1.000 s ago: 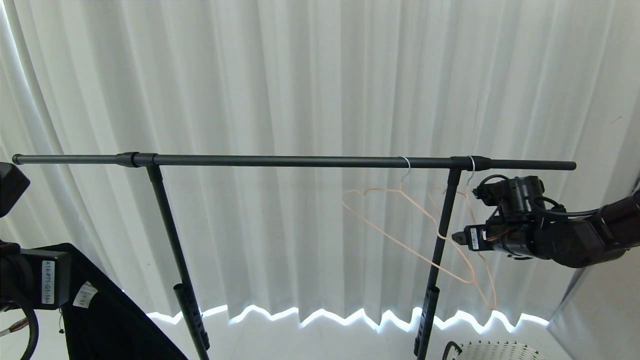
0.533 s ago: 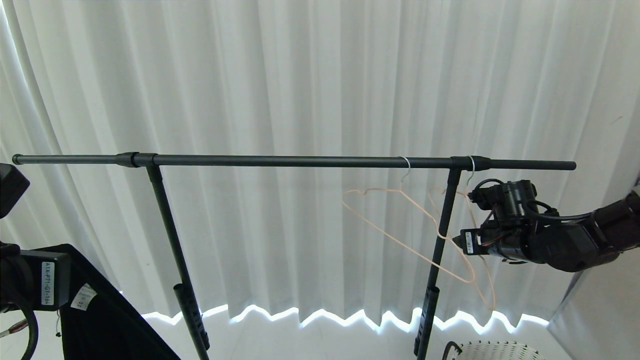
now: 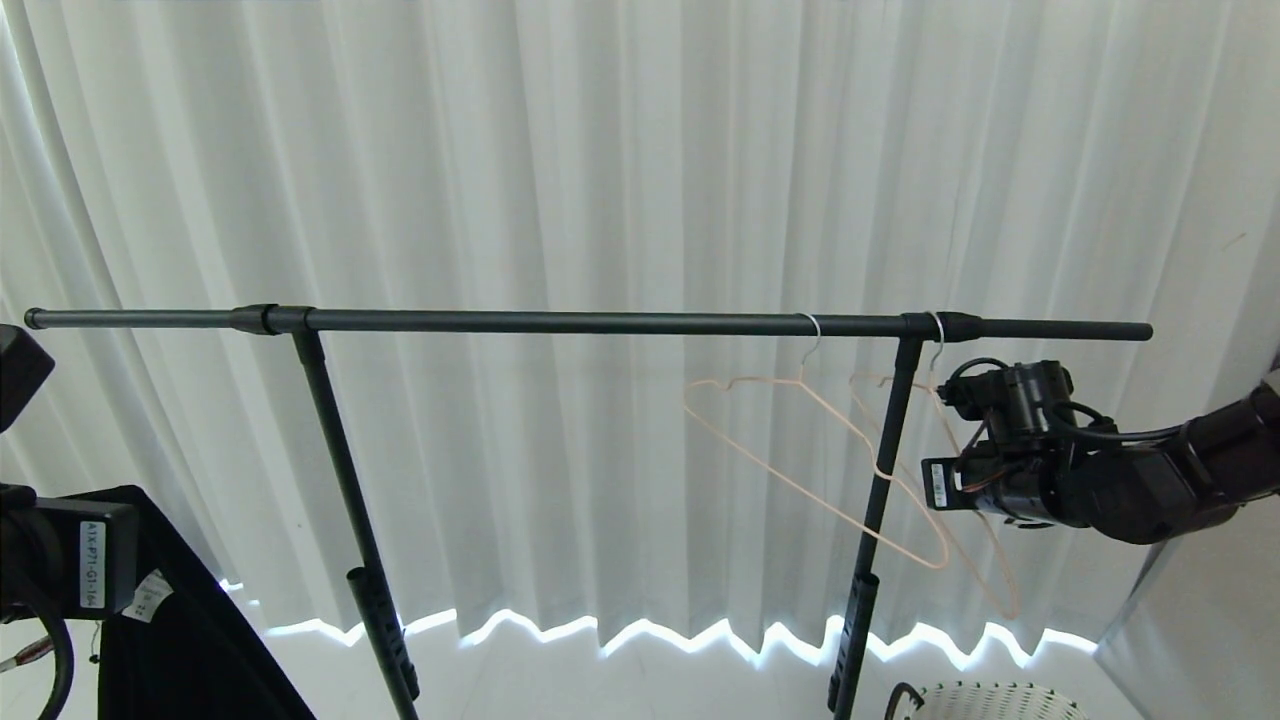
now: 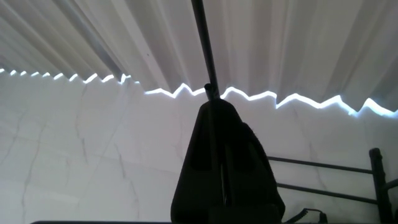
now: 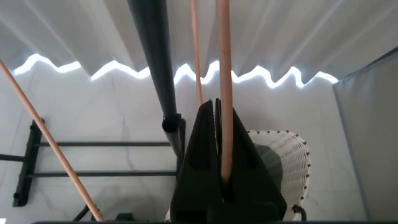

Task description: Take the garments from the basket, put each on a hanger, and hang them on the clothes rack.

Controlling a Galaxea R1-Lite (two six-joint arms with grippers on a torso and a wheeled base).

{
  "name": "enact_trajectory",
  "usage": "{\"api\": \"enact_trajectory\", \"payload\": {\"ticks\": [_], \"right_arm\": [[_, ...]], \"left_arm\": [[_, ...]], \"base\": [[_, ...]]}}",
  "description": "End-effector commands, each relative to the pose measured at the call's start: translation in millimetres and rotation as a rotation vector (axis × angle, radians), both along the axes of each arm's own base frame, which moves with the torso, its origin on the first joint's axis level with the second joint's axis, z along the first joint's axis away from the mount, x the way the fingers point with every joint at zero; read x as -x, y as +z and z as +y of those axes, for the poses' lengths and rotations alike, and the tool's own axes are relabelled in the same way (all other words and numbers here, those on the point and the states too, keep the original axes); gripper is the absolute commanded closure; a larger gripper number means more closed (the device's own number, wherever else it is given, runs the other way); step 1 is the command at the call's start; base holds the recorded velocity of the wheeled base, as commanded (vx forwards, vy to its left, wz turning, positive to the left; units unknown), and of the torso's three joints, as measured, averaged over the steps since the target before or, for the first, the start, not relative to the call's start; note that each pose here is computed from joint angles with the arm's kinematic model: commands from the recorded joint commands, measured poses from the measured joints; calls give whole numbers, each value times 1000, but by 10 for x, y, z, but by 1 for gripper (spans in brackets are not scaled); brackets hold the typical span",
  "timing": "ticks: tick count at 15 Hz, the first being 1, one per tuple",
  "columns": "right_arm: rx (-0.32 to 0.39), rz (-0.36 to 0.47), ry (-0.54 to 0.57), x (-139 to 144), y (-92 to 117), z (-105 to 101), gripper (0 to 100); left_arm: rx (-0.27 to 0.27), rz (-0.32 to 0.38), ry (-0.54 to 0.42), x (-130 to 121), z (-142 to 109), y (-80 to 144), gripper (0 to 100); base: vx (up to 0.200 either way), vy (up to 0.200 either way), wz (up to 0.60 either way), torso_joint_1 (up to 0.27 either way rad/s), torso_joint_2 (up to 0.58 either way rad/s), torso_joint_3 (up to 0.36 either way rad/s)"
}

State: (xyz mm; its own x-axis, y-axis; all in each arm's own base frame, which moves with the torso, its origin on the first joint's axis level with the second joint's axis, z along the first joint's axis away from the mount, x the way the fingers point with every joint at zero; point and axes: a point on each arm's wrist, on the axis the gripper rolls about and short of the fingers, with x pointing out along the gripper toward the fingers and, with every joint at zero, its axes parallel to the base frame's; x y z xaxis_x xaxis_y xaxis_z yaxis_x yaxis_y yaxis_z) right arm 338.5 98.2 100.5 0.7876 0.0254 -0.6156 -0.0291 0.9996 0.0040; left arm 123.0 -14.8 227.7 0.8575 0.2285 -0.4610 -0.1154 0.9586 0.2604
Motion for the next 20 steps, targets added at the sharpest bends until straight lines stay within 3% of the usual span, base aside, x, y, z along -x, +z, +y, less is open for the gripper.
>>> {"api": "enact_trajectory", "payload": {"ticks": [1,6,11,14,20], "right_arm": [[-4,-8,-1,7,26,0,100],[-42,-104,-65,117,325,3,100],[-67,-196,-51,320,450,-17,100],[-41,-275,-122,370,538,-49,100],[15,-288,-95,784,631,-177,100]], "left_arm": [[0,1,0,-3,0,-1,100],[-12,-19,-8,56,11,23,100],[-36,-37,-23,115,23,53,100],[-36,-42,-23,126,24,63,100],[-66,-32,-34,126,27,54,100]], "base": [[0,0,0,0,0,0],[0,0,0,0,0,0],[0,0,0,0,0,0],[0,0,0,0,0,0],[-33,0,0,-1,0,0]]}}
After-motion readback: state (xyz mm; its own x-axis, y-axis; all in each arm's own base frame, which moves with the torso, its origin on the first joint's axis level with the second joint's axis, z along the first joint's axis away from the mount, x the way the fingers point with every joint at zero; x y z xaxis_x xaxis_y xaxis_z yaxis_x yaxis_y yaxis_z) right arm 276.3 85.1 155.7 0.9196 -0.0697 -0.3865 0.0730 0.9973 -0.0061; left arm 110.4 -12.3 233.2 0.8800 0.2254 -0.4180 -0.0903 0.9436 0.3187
